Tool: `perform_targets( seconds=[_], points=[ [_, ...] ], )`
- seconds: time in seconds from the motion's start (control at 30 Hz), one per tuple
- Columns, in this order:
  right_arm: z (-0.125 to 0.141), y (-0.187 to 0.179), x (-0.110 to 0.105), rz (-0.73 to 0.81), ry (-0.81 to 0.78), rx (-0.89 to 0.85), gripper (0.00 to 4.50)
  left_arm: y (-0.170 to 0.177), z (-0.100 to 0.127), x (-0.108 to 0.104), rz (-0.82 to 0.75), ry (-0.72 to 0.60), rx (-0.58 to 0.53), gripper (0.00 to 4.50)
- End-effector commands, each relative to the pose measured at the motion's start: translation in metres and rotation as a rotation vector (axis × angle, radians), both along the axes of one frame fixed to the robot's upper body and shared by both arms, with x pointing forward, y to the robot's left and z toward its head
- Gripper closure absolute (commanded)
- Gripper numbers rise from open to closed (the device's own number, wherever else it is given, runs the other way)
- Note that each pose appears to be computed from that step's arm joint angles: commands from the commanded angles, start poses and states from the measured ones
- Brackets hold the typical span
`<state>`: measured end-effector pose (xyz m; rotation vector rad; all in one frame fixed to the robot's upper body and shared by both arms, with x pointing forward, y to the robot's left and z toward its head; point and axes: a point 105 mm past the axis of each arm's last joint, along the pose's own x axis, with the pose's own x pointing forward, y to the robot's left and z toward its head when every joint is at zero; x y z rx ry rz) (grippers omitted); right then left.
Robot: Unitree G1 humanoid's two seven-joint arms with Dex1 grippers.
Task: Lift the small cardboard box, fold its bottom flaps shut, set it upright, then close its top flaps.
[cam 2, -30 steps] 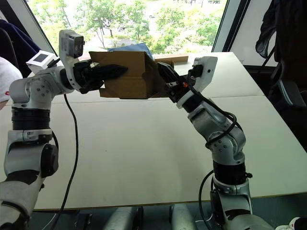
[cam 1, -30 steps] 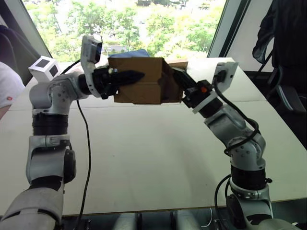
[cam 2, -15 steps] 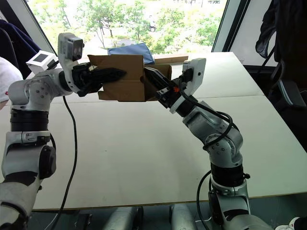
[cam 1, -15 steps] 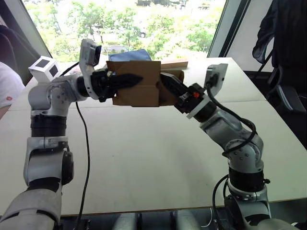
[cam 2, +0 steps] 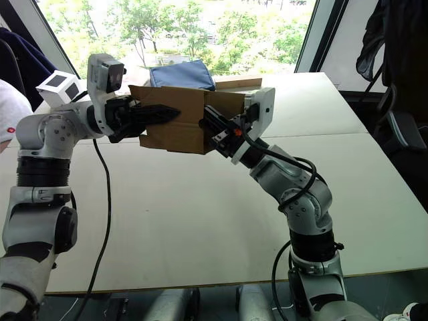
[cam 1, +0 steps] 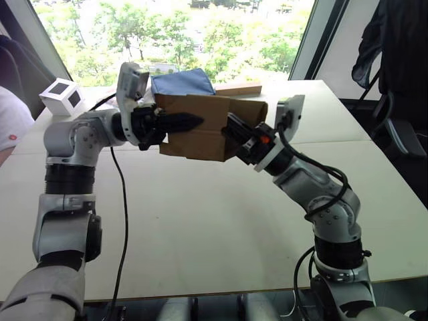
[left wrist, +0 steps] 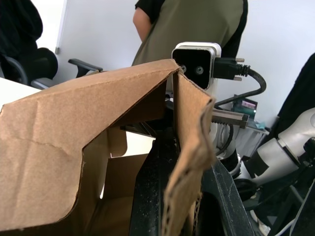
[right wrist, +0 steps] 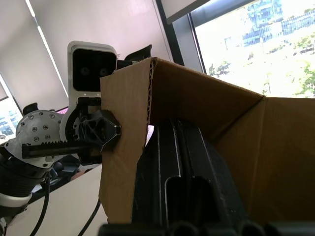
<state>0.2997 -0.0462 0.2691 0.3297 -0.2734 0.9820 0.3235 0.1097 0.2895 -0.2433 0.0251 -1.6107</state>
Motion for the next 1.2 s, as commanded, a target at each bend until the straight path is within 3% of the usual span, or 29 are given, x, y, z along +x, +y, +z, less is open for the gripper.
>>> perform_targets(
  seconds=[0.03,0.23,0.4,0.53,0.7,1.2],
  points=[
    [0.02,-0.016,-0.022,0.014,-0.103,-0.009,4.48,0.005,0.01,0.001,0.024,-0.034,-0.003,4.5],
    [0.021,-0.05,-0.033,-0.035,-0.102,-0.113,4.48,0.006,0.011,0.001,0.03,-0.032,-0.002,4.5],
    [-0.025,-0.048,-0.043,0.007,0.012,-0.327,4.48,0.005,0.012,0.001,0.029,-0.03,-0.014,4.5],
    [-0.039,-0.042,-0.035,-0.012,0.022,-0.345,4.48,0.001,0.016,-0.001,0.012,-0.036,-0.026,4.5],
    [-0.028,-0.036,-0.021,-0.068,-0.048,-0.325,4.48,-0.002,0.012,-0.003,-0.005,-0.032,0.0,4.5],
    [-0.018,-0.01,-0.023,0.046,-0.079,-0.264,4.48,-0.003,0.009,-0.006,-0.007,-0.014,0.001,4.5]
  ],
)
